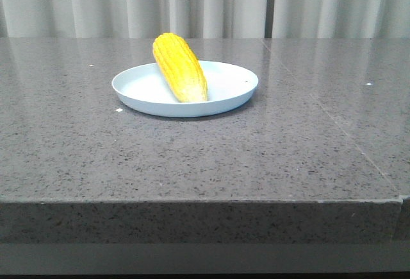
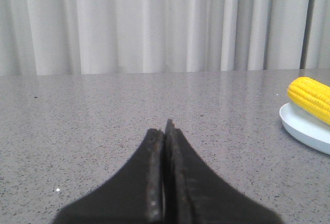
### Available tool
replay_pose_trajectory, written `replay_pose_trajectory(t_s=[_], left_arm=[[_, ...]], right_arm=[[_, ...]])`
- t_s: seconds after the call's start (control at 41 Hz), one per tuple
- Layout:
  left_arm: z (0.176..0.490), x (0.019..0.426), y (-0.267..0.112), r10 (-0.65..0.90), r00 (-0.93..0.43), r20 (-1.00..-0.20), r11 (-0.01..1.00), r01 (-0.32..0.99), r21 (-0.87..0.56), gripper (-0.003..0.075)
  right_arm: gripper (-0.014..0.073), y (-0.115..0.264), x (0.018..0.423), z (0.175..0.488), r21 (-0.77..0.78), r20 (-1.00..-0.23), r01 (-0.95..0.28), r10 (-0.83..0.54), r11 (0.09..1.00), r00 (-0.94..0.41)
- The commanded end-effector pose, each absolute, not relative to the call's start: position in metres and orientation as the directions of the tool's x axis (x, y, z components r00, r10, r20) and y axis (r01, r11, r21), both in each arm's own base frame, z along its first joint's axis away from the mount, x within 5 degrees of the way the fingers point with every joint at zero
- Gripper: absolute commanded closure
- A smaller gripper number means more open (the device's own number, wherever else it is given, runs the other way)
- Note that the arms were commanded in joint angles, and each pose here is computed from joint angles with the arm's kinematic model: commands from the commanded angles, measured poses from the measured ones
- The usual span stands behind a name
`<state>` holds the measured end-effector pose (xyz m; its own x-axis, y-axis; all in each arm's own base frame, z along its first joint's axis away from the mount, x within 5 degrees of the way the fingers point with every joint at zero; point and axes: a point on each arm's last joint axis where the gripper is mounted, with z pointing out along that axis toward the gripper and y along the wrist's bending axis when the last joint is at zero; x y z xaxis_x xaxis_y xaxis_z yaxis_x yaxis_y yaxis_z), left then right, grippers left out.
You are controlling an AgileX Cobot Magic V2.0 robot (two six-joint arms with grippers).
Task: Place corn on plate with both arms
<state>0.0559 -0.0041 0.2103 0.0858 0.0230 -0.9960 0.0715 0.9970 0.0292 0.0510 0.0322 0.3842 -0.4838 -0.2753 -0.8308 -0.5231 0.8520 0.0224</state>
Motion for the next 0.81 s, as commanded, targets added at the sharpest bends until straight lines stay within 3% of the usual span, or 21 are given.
replay_pose_trajectory(t_s=[0.0, 0.659, 0.781], left_arm=[[0.212, 0.055, -0.004, 0.009, 0.168, -0.986, 0.997, 0.069, 0.021, 0.0741], [0.212, 0.055, -0.004, 0.009, 0.168, -0.986, 0.997, 0.069, 0.021, 0.0741], [0.212, 0.055, -0.004, 0.009, 0.168, -0.986, 0.997, 0.069, 0.021, 0.0741]], right_arm=[[0.0662, 0.033, 0.054, 0.395, 0.001, -0.874, -0.528, -0.255, 0.849, -0.413], [0.0662, 0.033, 0.053, 0.394, 0.001, -0.878, -0.528, -0.252, 0.849, -0.407], [0.0662, 0.026, 0.049, 0.384, 0.017, -0.893, -0.464, -0.195, 0.886, -0.405]])
